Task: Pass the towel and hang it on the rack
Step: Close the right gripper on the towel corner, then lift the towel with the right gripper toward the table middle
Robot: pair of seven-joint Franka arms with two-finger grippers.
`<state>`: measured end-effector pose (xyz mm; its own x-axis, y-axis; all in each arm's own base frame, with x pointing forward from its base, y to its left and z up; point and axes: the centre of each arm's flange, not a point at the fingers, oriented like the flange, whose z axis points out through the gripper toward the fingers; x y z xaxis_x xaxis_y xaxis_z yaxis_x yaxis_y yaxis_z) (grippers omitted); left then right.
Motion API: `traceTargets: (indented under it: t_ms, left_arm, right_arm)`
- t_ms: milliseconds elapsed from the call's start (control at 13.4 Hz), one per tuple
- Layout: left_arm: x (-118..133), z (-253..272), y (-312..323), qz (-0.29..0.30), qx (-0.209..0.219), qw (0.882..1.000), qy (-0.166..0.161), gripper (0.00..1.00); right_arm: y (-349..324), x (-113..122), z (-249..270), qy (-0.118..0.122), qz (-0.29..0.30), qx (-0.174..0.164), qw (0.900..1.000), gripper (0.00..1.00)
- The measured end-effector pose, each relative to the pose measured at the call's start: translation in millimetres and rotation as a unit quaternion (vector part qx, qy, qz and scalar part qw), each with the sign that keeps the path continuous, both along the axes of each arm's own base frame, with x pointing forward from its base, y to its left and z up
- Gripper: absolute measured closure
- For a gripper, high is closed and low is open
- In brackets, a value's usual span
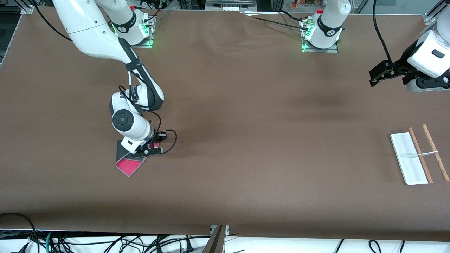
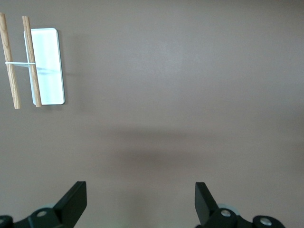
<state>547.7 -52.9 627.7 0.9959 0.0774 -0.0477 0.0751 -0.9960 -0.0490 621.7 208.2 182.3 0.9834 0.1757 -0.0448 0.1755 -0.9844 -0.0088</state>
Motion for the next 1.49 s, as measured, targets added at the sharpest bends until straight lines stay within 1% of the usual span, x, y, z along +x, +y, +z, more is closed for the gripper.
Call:
traceTargets:
  t_ms: [149,298,521,744,893,967,1265,1414,1488]
  left_arm:
    - [0.1,-0.1,0.9,0.001,0.0,1.0,0.0,0.0]
    - [0.8,-0.6,5.6,0.005,0.0,1.0,0.001,0.0]
    - [1.3,-1.3,7.2,0.007,0.0,1.0,0.001,0.0]
    - [1.3,-1.4,6.1,0.006,0.0,1.0,0.001,0.0]
    - [1.2,-1.4,4.5,0.004,0.0,1.0,0.001,0.0]
    - [1.2,-1.3,3.4,0.003,0.0,1.0,0.001,0.0]
    - [5.6,5.7,3.7,0.003,-0.002,1.0,-0.009,0.0]
    - [8.0,7.4,4.1,0.004,-0.002,1.0,-0.011,0.0]
    - [8.7,7.0,3.9,0.004,-0.002,1.0,-0.011,0.0]
  right_arm:
    - [0.8,2.8,9.9,-0.008,-0.002,0.002,1.0,0.98]
    - [5.6,9.9,40.8,-0.022,-0.02,0.007,1.0,0.98]
    - [46.1,16.4,124.2,-0.03,-0.01,0.026,0.999,0.98]
    - [99.4,10.1,229.3,-0.053,0.023,0.057,0.997,0.98]
    - [128.1,0.6,285.5,-0.067,0.047,0.077,0.994,0.98]
    - [142.6,-4.9,304.0,-0.076,0.058,0.089,0.991,0.98]
    - [200.7,-28.1,358.1,-0.125,0.099,0.137,0.978,0.98]
    - [237.0,-49.3,371.5,-0.14,0.109,0.16,0.971,0.98]
    - [260.1,-65.3,373.8,-0.144,0.116,0.17,0.968,0.98]
